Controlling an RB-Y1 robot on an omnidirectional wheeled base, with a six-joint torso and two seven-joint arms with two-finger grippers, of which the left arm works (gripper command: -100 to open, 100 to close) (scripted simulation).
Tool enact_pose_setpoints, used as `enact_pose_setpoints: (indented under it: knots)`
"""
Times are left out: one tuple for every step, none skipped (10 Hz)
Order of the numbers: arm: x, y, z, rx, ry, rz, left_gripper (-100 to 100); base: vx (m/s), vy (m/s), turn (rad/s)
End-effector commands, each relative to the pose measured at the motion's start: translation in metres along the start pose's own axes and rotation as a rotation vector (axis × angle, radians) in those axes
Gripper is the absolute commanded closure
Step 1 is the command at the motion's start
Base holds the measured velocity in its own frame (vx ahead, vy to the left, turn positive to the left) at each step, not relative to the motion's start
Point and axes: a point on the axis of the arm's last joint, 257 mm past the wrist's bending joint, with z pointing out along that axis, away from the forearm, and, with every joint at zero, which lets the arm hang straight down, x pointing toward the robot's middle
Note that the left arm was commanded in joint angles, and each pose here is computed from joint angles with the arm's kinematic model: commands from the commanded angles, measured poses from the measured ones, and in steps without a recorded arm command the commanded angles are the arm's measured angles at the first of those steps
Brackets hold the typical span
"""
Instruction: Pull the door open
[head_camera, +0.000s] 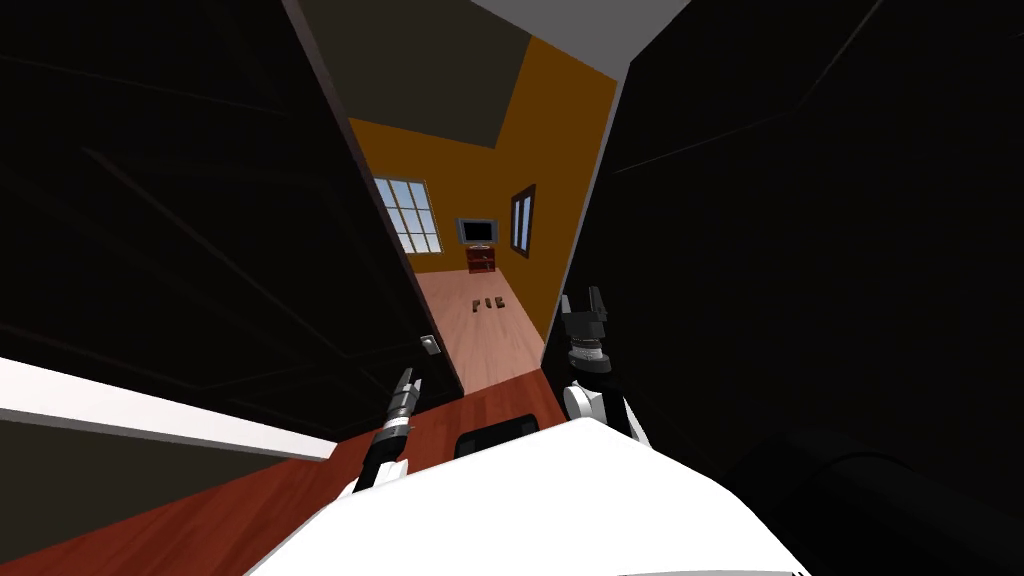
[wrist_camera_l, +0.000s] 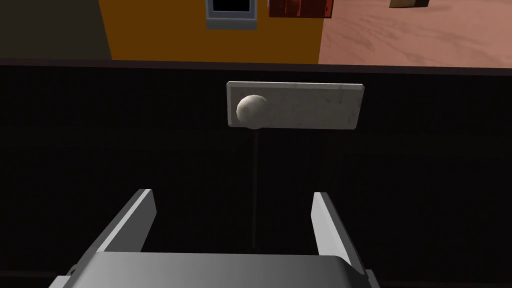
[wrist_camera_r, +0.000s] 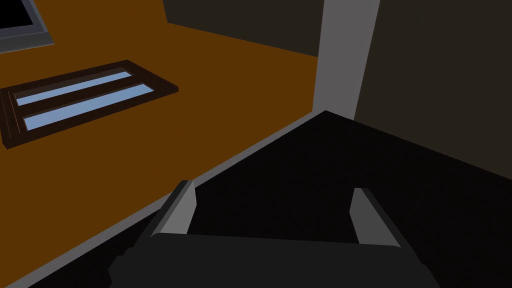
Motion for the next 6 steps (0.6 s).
enact_pose_setpoints:
  knots:
    - [0.0, 0.0, 0.0, 0.0, 0.0, 0.0, -100, 0.068, 0.013, -0.006]
    - [-0.011, 0.002, -0.0019, -0.004, -0.013, 0.0, -100, 0.137, -0.01, -0.112]
    - [-0.014, 0.002, -0.0026, -0.004, -0.018, 0.0, -100, 0.191, -0.014, -0.081]
    - [-0.023, 0.003, -0.0042, -0.006, -0.03, 0.0, -100, 0.195, 0.001, -0.083]
    - [-0.033, 0.004, -0.0061, -0.008, -0.042, 0.0, -100, 0.187, -0.023, -0.115]
    - [-0.043, 0.005, -0.0081, -0.009, -0.055, 0.001, -100, 0.194, -0.009, -0.116]
